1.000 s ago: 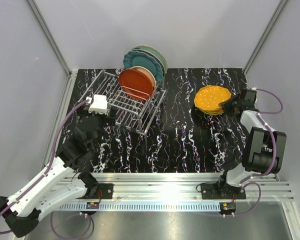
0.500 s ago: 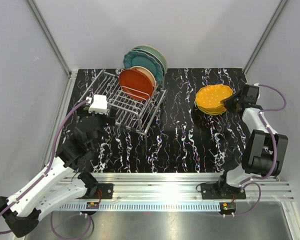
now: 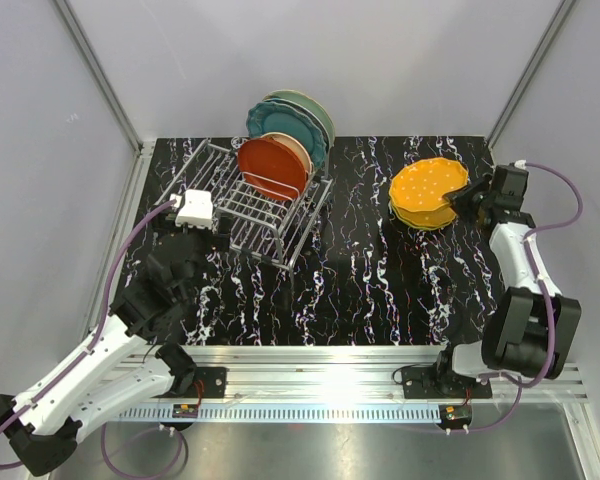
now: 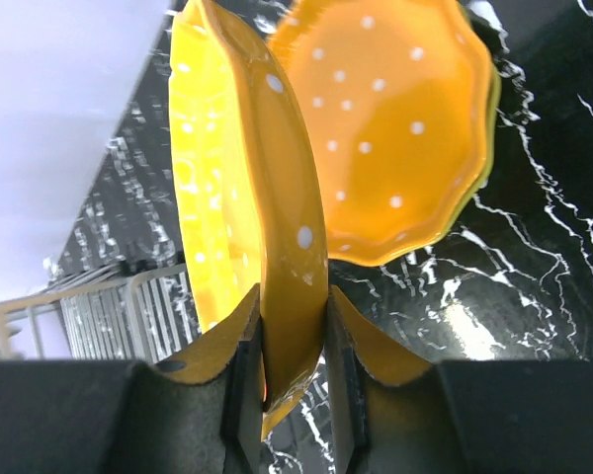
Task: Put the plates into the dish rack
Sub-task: Grab a plate with the right arm, then pass the plate from the right arm to the left
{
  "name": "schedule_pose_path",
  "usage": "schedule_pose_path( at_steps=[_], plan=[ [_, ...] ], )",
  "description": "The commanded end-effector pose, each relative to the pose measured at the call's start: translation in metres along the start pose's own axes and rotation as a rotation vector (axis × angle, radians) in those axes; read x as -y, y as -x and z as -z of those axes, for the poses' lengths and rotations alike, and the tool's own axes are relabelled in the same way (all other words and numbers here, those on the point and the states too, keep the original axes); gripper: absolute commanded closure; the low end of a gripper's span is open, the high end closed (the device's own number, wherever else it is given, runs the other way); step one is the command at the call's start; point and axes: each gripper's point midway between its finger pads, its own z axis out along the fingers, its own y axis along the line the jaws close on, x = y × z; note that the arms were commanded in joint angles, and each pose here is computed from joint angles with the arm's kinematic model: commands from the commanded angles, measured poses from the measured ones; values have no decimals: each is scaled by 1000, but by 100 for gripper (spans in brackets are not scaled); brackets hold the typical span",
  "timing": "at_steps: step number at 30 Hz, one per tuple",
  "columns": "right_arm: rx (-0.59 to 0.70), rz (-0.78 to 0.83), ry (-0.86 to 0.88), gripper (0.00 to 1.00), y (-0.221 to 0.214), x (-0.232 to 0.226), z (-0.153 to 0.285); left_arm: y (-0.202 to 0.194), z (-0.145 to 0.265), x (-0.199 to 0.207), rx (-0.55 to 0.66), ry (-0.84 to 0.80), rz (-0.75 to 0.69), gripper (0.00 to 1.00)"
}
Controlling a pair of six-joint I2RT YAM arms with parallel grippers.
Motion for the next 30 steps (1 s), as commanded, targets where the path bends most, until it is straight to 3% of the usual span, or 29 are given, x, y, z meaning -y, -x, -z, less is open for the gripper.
schedule_pose_path(
  at_steps=[1,10,22,30],
  plan=[
    [134,63,246,100,34,-68,49,22,4,-9,58,20,62,1],
    [167,125,337,100,24,-83,97,22,4,-10,64,27,70,1],
    [196,373,585,100,-4,-143,164,18,2,-12,55,52,67,1],
    [90,393,714,100,-44,-166,179,17,0,-8,42,42,70,1]
  ],
)
